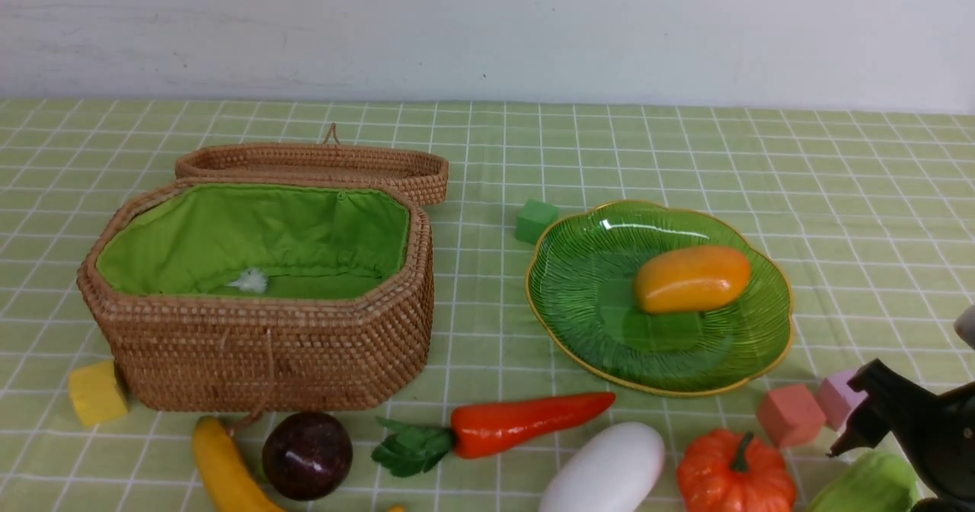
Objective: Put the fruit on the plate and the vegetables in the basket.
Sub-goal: Take a chayote with your right arm and place it on the basket on the left.
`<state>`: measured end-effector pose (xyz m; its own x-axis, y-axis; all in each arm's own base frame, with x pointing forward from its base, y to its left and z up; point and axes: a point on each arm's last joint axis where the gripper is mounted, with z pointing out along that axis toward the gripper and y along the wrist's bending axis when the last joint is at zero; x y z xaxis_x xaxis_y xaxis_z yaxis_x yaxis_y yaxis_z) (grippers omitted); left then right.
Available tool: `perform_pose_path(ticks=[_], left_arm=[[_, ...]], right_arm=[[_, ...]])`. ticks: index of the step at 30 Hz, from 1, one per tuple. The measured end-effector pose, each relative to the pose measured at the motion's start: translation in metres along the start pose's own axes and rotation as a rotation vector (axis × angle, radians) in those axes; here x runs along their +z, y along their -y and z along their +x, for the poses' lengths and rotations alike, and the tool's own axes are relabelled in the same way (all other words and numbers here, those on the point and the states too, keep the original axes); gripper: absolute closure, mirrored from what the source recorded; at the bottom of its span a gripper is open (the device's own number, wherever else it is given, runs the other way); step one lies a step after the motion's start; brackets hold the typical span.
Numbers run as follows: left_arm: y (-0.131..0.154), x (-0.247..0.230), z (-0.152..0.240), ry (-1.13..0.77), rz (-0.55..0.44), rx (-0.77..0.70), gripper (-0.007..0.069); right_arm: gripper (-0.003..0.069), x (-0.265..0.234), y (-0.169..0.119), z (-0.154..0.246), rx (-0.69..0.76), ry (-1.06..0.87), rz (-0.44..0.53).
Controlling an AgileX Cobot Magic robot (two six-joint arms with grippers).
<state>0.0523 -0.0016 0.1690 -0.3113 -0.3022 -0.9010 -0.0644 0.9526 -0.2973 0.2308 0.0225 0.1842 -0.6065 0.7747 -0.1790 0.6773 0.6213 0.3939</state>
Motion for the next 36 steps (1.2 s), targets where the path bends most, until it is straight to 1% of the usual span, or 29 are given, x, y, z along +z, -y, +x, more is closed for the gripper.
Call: perform_pose_path(ticks=[3, 9, 12, 15, 20, 22, 27, 28, 29, 32, 34, 35, 36], left_arm=[[0.000, 0.000, 0.000, 0.000, 0.000, 0.000, 0.0386], [0.000, 0.000, 0.000, 0.000, 0.000, 0.000, 0.0386], [0.000, 0.000, 0.000, 0.000, 0.000, 0.000, 0.0386], [0.000, 0.000, 0.000, 0.000, 0.000, 0.000, 0.0386], [0.000, 0.000, 0.000, 0.000, 0.000, 0.000, 0.0386], [0.000, 0.000, 0.000, 0.000, 0.000, 0.000, 0.0386], [0.000, 0.000, 0.000, 0.000, 0.000, 0.000, 0.0386], [0.000, 0.000, 0.000, 0.000, 0.000, 0.000, 0.0386], [0.000, 0.000, 0.000, 0.000, 0.000, 0.000, 0.0386], [0.000, 0.000, 0.000, 0.000, 0.000, 0.000, 0.0386], [0.000, 0.000, 0.000, 0.000, 0.000, 0.000, 0.0386], [0.000, 0.000, 0.000, 0.000, 0.000, 0.000, 0.0386], [0.000, 0.000, 0.000, 0.000, 0.000, 0.000, 0.0386]], right_arm=[[0.0098, 0.007, 0.001, -0.001, -0.003, -0.003, 0.014], [0.0138, 0.026, 0.006, 0.001, -0.005, -0.063, 0.093], [0.0161, 0.027, 0.006, 0.001, -0.031, -0.073, 0.102], [0.0209, 0.027, 0.006, 0.001, -0.070, -0.082, 0.106], [0.0209, 0.016, 0.004, 0.001, -0.150, -0.071, 0.080], [0.0209, 0.001, -0.002, -0.001, -0.182, -0.033, 0.031], [0.0209, -0.057, -0.040, -0.021, -0.331, 0.163, -0.187], [0.0209, -0.063, -0.044, -0.022, -0.349, 0.182, -0.207], [0.0209, -0.085, -0.061, -0.028, -0.423, 0.246, -0.284], [0.0209, -0.125, -0.101, -0.027, -0.589, 0.332, -0.443], [0.0209, -0.145, -0.126, -0.022, -0.683, 0.361, -0.539], [0.0209, -0.145, -0.130, -0.019, -0.699, 0.357, -0.551], [0.0209, -0.157, -0.155, -0.011, -0.785, 0.363, -0.639]])
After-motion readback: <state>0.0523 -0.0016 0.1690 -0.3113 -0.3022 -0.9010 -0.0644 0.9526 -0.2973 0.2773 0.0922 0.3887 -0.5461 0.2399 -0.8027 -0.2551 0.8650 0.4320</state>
